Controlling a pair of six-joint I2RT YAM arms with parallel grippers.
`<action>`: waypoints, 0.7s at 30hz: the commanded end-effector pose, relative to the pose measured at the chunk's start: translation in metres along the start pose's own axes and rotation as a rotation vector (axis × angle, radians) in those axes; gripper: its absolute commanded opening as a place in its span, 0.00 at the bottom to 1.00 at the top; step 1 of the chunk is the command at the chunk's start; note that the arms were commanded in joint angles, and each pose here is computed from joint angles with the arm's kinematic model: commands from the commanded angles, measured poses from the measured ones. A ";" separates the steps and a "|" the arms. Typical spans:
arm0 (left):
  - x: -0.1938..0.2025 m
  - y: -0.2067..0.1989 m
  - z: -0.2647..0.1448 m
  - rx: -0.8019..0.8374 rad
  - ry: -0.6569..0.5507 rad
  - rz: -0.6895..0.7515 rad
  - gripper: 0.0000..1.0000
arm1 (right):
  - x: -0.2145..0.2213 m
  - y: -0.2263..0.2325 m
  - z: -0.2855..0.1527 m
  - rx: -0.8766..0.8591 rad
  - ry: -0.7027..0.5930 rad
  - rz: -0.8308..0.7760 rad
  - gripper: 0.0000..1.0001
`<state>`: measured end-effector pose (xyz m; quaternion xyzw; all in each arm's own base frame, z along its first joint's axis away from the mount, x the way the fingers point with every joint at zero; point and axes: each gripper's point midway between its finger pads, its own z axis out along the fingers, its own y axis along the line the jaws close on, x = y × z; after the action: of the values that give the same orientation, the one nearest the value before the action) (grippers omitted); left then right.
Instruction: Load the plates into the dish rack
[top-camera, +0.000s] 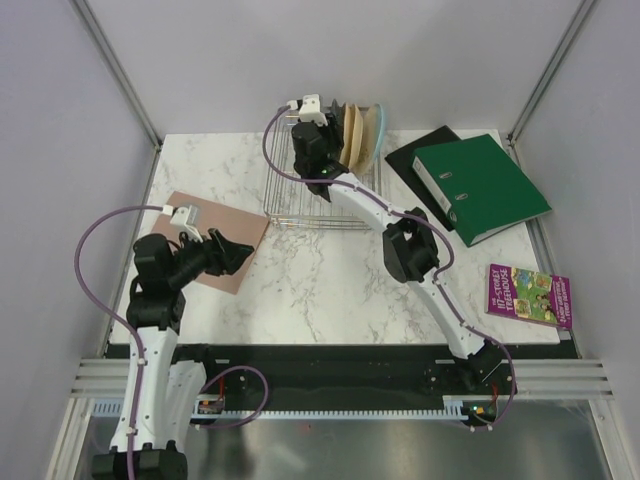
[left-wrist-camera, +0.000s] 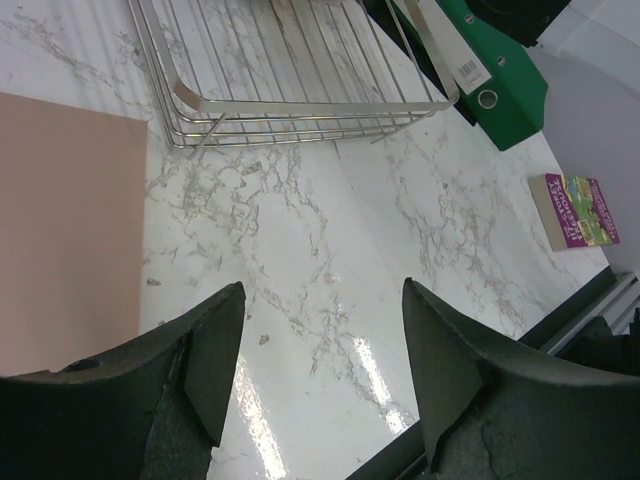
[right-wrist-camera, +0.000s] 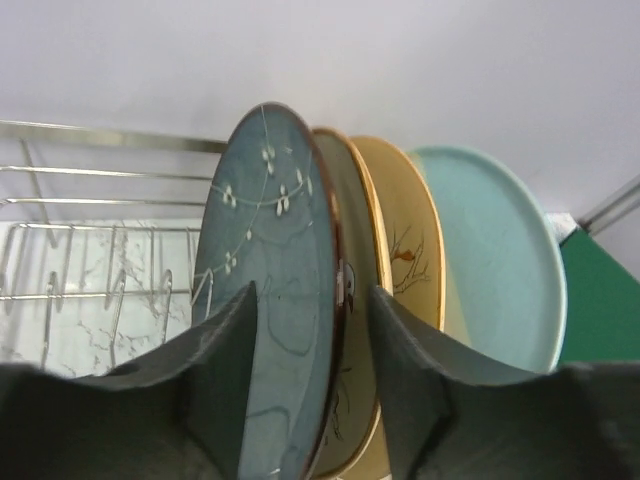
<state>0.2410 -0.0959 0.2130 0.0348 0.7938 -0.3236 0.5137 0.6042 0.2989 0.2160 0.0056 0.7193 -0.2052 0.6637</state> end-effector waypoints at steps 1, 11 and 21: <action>-0.010 -0.014 -0.005 0.058 -0.050 0.043 0.73 | -0.093 -0.040 -0.035 0.033 -0.121 0.102 0.59; -0.059 -0.018 -0.004 0.043 -0.169 0.220 1.00 | -0.168 -0.068 -0.148 -0.278 -0.186 -0.052 0.98; -0.123 -0.026 -0.008 0.004 -0.254 0.441 1.00 | -0.098 -0.151 -0.193 -0.354 -0.057 -0.213 0.98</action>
<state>0.2752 -0.0851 0.2881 0.1161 0.7387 -0.2616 0.6103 0.4036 0.2791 0.3926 -0.1640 0.6971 -0.1105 0.6892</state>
